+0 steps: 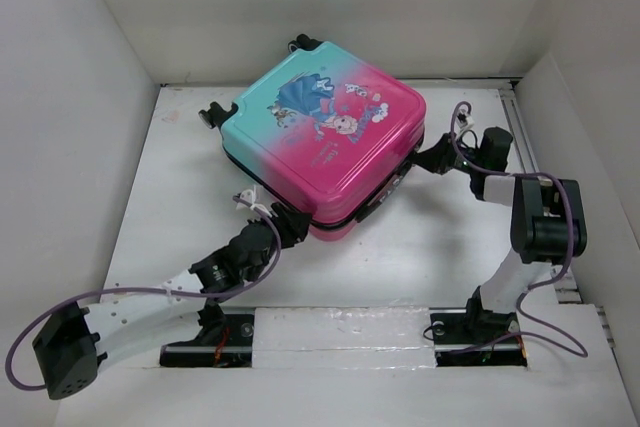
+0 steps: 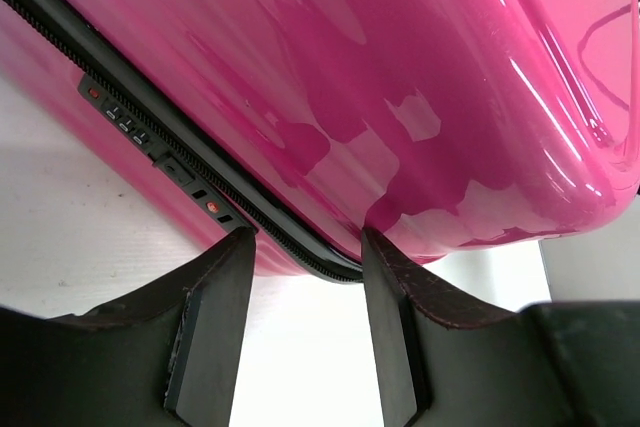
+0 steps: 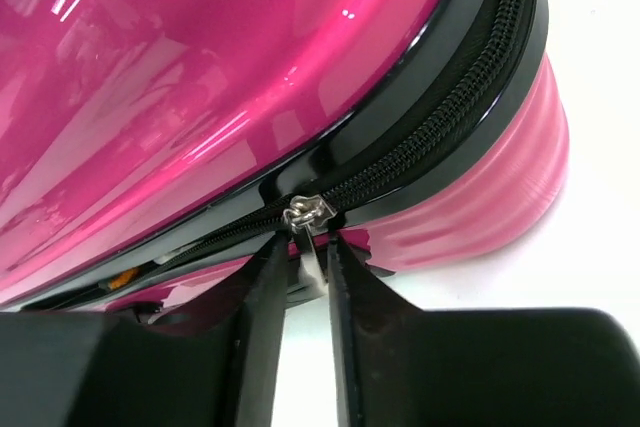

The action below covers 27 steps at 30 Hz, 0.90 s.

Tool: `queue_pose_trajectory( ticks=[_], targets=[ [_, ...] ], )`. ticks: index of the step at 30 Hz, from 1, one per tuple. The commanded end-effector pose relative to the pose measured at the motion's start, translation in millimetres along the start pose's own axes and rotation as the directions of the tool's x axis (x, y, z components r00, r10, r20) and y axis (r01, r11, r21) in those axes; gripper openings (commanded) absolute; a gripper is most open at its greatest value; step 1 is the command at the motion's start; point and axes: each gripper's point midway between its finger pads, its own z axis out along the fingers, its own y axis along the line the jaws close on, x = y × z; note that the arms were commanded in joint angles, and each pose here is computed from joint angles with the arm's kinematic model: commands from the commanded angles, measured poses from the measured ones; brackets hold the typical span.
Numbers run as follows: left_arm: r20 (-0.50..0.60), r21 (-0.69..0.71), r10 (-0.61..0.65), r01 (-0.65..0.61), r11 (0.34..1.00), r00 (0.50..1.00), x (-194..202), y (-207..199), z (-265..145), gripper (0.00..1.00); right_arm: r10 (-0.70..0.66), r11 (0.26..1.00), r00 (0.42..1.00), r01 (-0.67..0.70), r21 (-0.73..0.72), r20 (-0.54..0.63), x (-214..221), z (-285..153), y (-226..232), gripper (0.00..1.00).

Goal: Pack the luggage

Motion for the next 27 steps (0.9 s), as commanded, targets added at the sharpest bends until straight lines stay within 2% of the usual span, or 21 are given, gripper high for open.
queue_pose_trajectory(
  ticks=[1, 3, 7, 10, 14, 18, 20, 22, 23, 27],
  targets=[
    [0.003, 0.008, 0.014, -0.014, 1.0, 1.0, 2, 1, 1, 0.42, -0.056, 0.992, 0.998, 0.057, -0.113, 0.008, -4, 8, 22, 0.26],
    [0.004, 0.01, 0.013, -0.013, 1.0, 1.0, 2, 3, -1, 0.4, -0.067, 0.992, 0.998, 0.069, -0.107, 0.019, -6, 8, 21, 0.14],
    [-0.003, 0.02, 0.031, -0.031, 0.999, 1.0, 5, 9, -6, 0.36, -0.061, 0.994, 0.997, 0.065, -0.092, 0.047, -9, 8, 20, 0.0],
    [-0.022, 0.049, 0.038, -0.037, 0.998, 0.999, 12, 8, -7, 0.31, -0.022, 0.998, 0.998, 0.025, -0.062, 0.06, -4, 4, 21, 0.0],
    [-0.044, 0.082, 0.066, -0.062, 0.995, 0.997, 24, 4, 2, 0.3, 0.008, 1.0, 0.997, -0.009, 0.008, 0.082, 5, -4, 25, 0.0],
    [-0.062, 0.061, 0.13, -0.126, 0.99, 0.99, 31, -11, 31, 0.3, 0.032, 0.997, 0.999, -0.035, 0.073, 0.034, 33, 0, 22, 0.0],
    [-0.033, 0.059, 0.125, -0.123, 0.991, 0.992, 24, -21, 45, 0.3, 0.054, 0.995, 0.998, -0.053, 0.089, -0.011, 49, 6, 27, 0.0],
    [-0.003, 0.04, 0.105, -0.104, 0.994, 0.995, 13, -23, 66, 0.3, 0.003, 0.998, 1.0, -0.001, 0.057, -0.031, 51, 12, 45, 0.0],
    [-0.016, 0.057, 0.1, -0.099, 0.993, 0.995, 16, -24, 69, 0.3, 0.015, 0.998, 0.997, -0.01, 0.066, -0.076, 67, 18, 53, 0.0],
    [0.017, 0.089, 0.059, -0.06, 0.994, 0.998, 1, -37, 84, 0.3, -0.036, 0.999, 0.99, 0.041, 0.03, -0.133, 89, 22, 86, 0.0]
  ],
)
